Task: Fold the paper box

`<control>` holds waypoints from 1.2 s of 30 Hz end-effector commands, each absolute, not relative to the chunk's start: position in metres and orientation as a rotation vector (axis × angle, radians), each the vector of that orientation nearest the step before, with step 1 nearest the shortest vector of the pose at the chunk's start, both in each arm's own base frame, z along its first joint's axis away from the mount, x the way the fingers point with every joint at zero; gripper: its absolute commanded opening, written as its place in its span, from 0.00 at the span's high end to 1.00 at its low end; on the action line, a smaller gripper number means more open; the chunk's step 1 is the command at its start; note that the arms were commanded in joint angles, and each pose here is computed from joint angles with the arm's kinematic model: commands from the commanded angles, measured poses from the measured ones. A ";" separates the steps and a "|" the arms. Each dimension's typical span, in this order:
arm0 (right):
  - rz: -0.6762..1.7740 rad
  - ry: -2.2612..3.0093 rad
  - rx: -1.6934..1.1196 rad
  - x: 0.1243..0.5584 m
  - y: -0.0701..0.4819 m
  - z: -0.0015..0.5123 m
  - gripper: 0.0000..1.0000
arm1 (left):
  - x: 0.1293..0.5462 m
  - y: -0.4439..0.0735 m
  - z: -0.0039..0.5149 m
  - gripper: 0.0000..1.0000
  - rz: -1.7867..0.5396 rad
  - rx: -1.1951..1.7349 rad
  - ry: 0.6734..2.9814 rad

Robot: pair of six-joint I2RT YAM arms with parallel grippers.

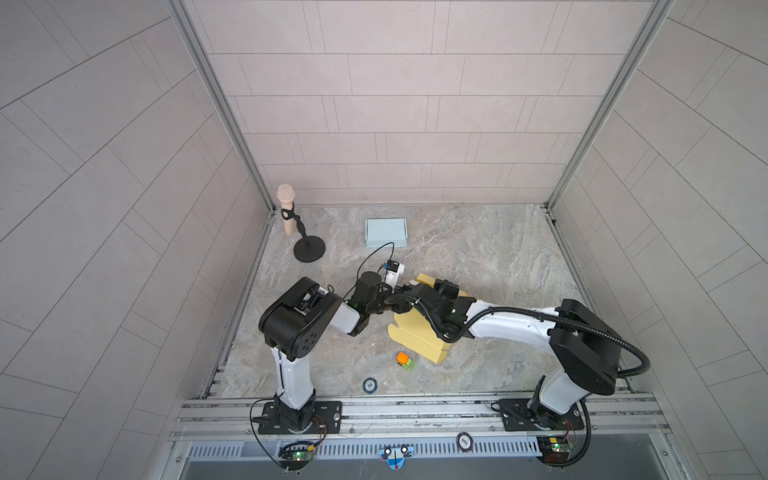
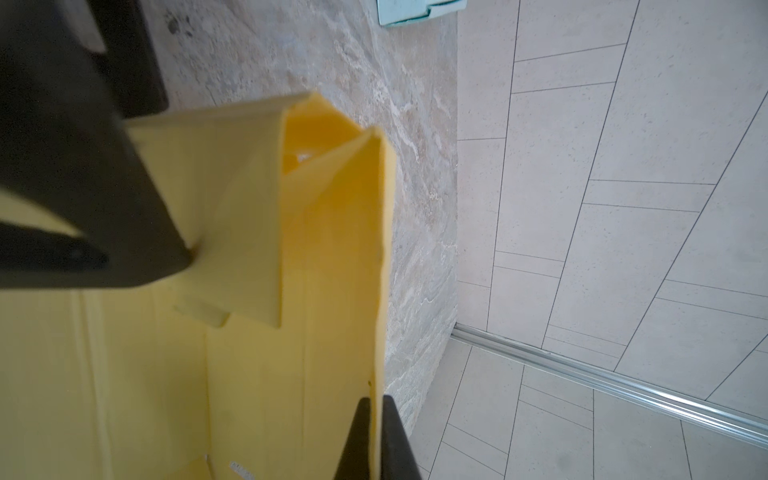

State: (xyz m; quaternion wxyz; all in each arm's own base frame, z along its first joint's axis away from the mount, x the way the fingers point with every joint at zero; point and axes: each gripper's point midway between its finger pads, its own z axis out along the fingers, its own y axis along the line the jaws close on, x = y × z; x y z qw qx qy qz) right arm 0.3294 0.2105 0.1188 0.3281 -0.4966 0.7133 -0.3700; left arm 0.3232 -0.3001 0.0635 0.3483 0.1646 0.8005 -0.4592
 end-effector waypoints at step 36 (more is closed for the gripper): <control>-1.144 1.731 -1.273 0.325 0.216 0.105 1.00 | 0.338 -0.297 0.070 0.48 -1.131 0.391 1.942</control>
